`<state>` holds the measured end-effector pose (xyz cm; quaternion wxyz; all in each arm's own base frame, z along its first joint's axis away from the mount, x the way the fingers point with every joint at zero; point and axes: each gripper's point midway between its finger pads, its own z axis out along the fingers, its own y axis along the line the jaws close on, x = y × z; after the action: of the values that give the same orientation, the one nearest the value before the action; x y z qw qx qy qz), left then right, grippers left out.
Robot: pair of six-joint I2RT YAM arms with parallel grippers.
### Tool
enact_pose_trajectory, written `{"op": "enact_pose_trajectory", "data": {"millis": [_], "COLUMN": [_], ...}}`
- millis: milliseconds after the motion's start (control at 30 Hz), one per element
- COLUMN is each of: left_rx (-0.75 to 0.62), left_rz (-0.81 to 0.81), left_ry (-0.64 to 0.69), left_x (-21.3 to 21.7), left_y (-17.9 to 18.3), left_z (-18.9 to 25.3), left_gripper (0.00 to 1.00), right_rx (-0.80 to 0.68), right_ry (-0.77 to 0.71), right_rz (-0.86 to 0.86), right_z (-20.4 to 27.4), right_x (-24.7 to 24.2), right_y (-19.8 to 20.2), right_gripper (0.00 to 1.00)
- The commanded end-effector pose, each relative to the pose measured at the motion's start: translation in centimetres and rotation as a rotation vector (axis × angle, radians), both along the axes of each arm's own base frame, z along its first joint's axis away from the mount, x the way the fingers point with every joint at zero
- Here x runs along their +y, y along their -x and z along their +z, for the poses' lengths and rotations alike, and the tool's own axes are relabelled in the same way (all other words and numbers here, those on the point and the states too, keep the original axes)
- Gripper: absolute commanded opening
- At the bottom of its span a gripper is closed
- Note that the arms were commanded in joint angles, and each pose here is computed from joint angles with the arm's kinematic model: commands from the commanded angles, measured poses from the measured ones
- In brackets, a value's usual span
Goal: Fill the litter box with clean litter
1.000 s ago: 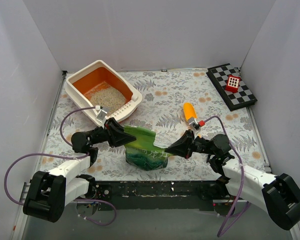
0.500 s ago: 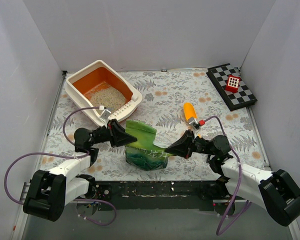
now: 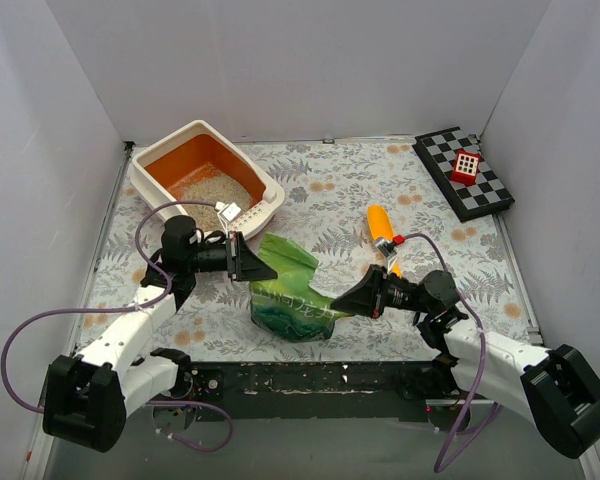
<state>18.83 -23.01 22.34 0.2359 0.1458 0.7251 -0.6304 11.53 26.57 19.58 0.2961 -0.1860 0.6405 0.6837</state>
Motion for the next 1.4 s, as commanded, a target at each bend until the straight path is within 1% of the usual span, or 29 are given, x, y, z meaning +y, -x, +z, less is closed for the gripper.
{"op": "enact_pose_trajectory", "data": {"millis": [0, 67, 133, 233, 300, 367, 400, 433, 467, 533, 567, 600, 700, 767, 833, 967, 1100, 1233, 1367], "left_rx": [0.254, 0.372, 0.436, 0.534, 0.570, 0.578, 0.581, 0.581, 0.582, 0.582, 0.582, 0.580, 0.579, 0.574, 0.574, 0.564, 0.567, 0.560, 0.557], "left_rz": [0.053, 0.043, 0.045, 0.025, 0.020, 0.028, 0.023, 0.024, 0.026, 0.024, 0.022, 0.023, 0.020, 0.019, 0.021, 0.022, 0.020, 0.019, 0.015], "left_ry": [-0.148, -0.189, -0.226, -0.246, -0.257, -0.276, -0.276, -0.277, -0.280, -0.284, -0.287, -0.289, -0.299, -0.306, -0.308, -0.321, -0.323, -0.323, -0.323], "left_x": [1.2, 1.6, 2.0, 2.3, 2.4, 2.6, 2.6, 2.5, 2.6, 2.6, 2.5, 2.5, 2.6, 2.6, 2.6, 2.6, 2.6, 2.6, 2.5], "left_y": [2.0, 3.1, 4.1, 5.7, 6.3, 6.4, 6.4, 6.3, 6.2, 6.1, 6.0, 6.0, 5.9, 5.7, 5.6, 5.2, 5.2, 5.0, 5.0], "left_z": [-2.6, -4.3, -5.8, -7.5, -8.3, -8.7, -8.7, -8.7, -8.7, -8.7, -8.7, -8.7, -8.6, -8.4, -8.3, -7.9, -7.8, -7.6, -7.5], "left_gripper": [0.00, 0.00, 0.00, 0.00, 0.00, 0.00, 0.00, 0.00, 0.00, 0.00, 0.00, 0.00, 0.00, 0.00, 0.00, 0.00, 0.00, 0.00, 0.00], "right_rx": [0.195, 0.262, 0.323, 0.416, 0.451, 0.447, 0.414, 0.396, 0.338, 0.251, 0.183, 0.137, -0.017, -0.131, -0.231, -0.388, -0.496, -0.587, -0.628], "right_ry": [0.036, 0.073, 0.121, 0.178, 0.200, 0.224, 0.238, 0.262, 0.283, 0.391, 0.446, 0.496, 0.574, 0.586, 0.579, 0.552, 0.547, 0.588, 0.639], "right_rz": [0.166, 0.191, 0.210, 0.253, 0.252, 0.236, 0.227, 0.218, 0.204, 0.140, 0.103, 0.082, 0.033, 0.002, 0.018, 0.169, 0.301, 0.354, 0.389], "right_z": [0.2, -0.5, -1.4, -2.8, -3.7, -4.3, -4.3, -4.4, -4.0, -4.1, -3.7, -3.5, -0.6, 1.7, 3.8, 6.1, 6.4, 5.6, 4.3], "right_x": [-0.4, -0.6, -0.6, -0.9, -1.0, -0.9, -0.8, -0.8, -0.6, -0.7, -0.8, -1.2, -1.6, -1.6, -1.3, 0.6, 3.2, 5.4, 6.9], "right_y": [3.1, 3.7, 4.0, 4.8, 5.0, 4.7, 4.4, 4.1, 3.4, 1.8, 0.7, 0.1, -1.8, -2.9, -3.1, -0.6, 2.7, 4.2, 4.8], "right_gripper": [0.01, 0.01, 0.01, 0.01, 0.01, 0.03, 0.11, 0.27, 0.40, 0.50, 0.54, 0.55, 0.58, 0.59, 0.59, 0.59, 0.59, 0.59, 0.59]}}
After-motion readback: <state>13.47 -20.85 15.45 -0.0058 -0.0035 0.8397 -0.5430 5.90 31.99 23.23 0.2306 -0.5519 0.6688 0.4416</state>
